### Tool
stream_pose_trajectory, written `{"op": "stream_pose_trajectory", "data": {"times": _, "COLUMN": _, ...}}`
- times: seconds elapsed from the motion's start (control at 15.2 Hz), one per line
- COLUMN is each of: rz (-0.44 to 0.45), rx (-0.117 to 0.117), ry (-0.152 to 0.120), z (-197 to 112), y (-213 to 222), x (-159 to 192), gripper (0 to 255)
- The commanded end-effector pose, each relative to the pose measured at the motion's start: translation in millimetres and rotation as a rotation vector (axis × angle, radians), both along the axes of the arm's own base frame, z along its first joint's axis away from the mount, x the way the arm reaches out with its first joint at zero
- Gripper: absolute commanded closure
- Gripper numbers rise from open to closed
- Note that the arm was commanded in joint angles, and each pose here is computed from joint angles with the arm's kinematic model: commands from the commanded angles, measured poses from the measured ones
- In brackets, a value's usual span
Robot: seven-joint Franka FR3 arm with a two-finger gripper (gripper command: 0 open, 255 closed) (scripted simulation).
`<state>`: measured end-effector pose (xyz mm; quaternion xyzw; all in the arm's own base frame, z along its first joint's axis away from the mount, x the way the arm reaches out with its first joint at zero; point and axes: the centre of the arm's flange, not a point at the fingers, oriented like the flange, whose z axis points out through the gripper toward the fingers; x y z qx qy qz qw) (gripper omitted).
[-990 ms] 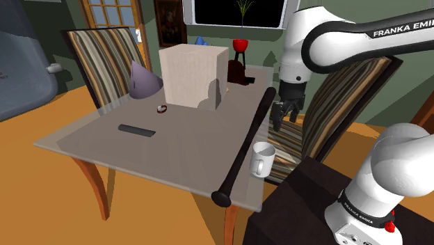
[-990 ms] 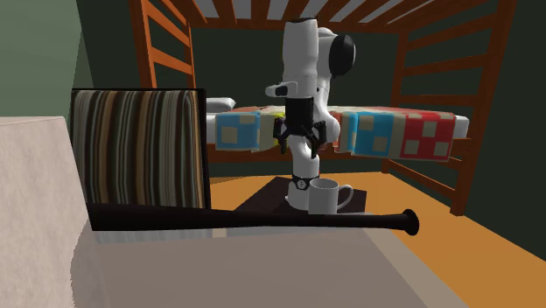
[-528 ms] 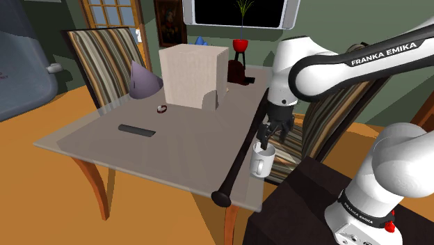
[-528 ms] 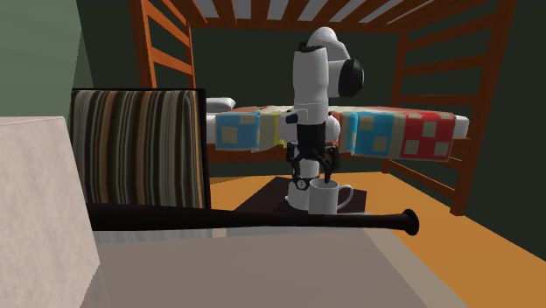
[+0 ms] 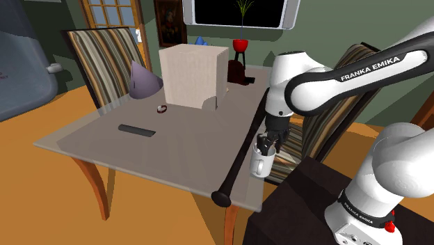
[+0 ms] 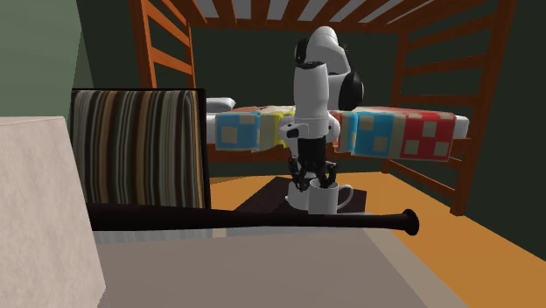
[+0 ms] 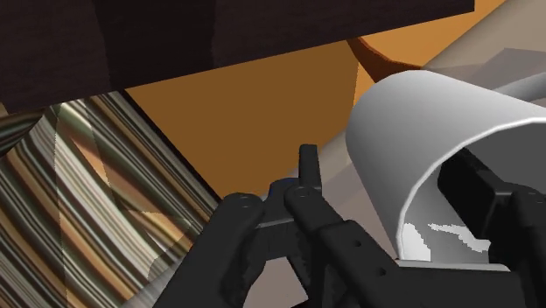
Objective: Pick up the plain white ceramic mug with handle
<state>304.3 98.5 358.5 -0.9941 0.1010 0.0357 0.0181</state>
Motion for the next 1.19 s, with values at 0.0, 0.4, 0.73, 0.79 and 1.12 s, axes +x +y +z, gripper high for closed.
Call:
{"op": "stream_pose_trajectory", "data": {"times": 0.0, "rz": 0.000, "rx": 0.000, "ry": 0.000, "z": -1.2, "y": -0.1, "x": 0.4, "gripper": 255}}
{"op": "stream_pose_trajectory", "data": {"times": 0.4, "rz": 0.000, "rx": 0.000, "ry": 0.000, "z": -1.1, "y": -0.2, "x": 0.7, "gripper": 255}}
{"op": "stream_pose_trajectory", "data": {"times": 0.73, "rz": 0.000, "rx": 0.000, "ry": 0.000, "z": 15.0, "y": -0.3, "x": -0.8, "gripper": 255}}
{"op": "stream_pose_trajectory", "data": {"times": 0.79, "rz": 0.000, "rx": 0.000, "ry": 0.000, "z": 20.3, "y": -0.3, "x": -0.8, "gripper": 255}}
{"op": "stream_pose_trajectory", "data": {"times": 1.12, "rz": 0.000, "rx": 0.000, "ry": 0.000, "z": 46.7, "y": -0.3, "x": -0.8, "gripper": 255}}
